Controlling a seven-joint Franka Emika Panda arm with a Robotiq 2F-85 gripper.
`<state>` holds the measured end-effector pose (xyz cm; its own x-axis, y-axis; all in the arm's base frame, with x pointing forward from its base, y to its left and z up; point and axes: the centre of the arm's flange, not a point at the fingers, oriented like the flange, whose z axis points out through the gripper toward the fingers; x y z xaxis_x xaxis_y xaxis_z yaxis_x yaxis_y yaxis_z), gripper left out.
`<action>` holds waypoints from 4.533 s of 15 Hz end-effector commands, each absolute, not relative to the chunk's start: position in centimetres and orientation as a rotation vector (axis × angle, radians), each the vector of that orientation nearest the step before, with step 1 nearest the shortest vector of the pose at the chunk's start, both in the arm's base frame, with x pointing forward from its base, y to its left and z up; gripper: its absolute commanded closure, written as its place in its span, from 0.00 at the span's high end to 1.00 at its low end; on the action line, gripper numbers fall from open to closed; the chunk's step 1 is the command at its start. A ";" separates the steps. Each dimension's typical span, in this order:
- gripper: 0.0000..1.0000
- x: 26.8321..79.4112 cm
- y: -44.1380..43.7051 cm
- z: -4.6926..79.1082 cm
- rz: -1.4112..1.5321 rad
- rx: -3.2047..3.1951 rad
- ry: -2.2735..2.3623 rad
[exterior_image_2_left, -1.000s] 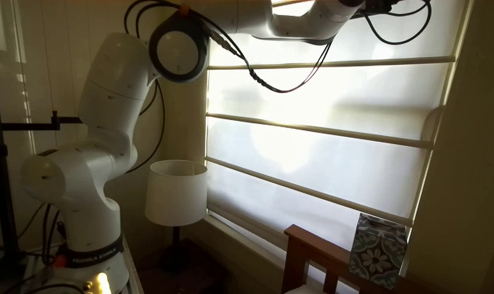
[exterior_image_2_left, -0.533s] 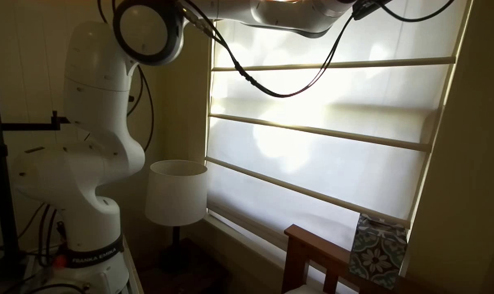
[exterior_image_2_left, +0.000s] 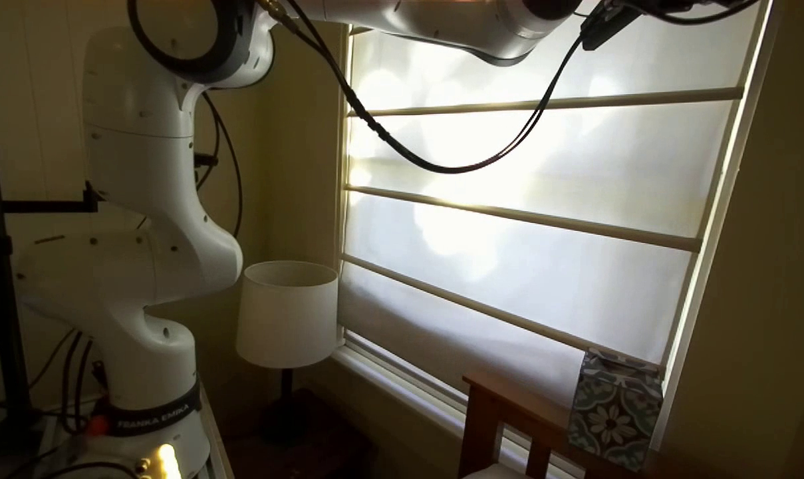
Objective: Open the blinds on the window.
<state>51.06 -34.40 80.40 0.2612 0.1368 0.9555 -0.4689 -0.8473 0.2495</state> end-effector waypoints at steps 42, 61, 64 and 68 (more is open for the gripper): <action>0.03 48.4 -36.8 43.4 0.844 2.632 -0.584; 0.03 43.5 -41.7 16.7 0.135 2.776 -0.724; 0.03 43.2 -41.4 12.7 0.028 2.785 -0.736; 0.43 40.9 -43.5 11.9 -0.115 2.766 -0.882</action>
<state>42.48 -41.18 14.75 0.8675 -0.4869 0.1019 -0.4962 -0.8324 0.2468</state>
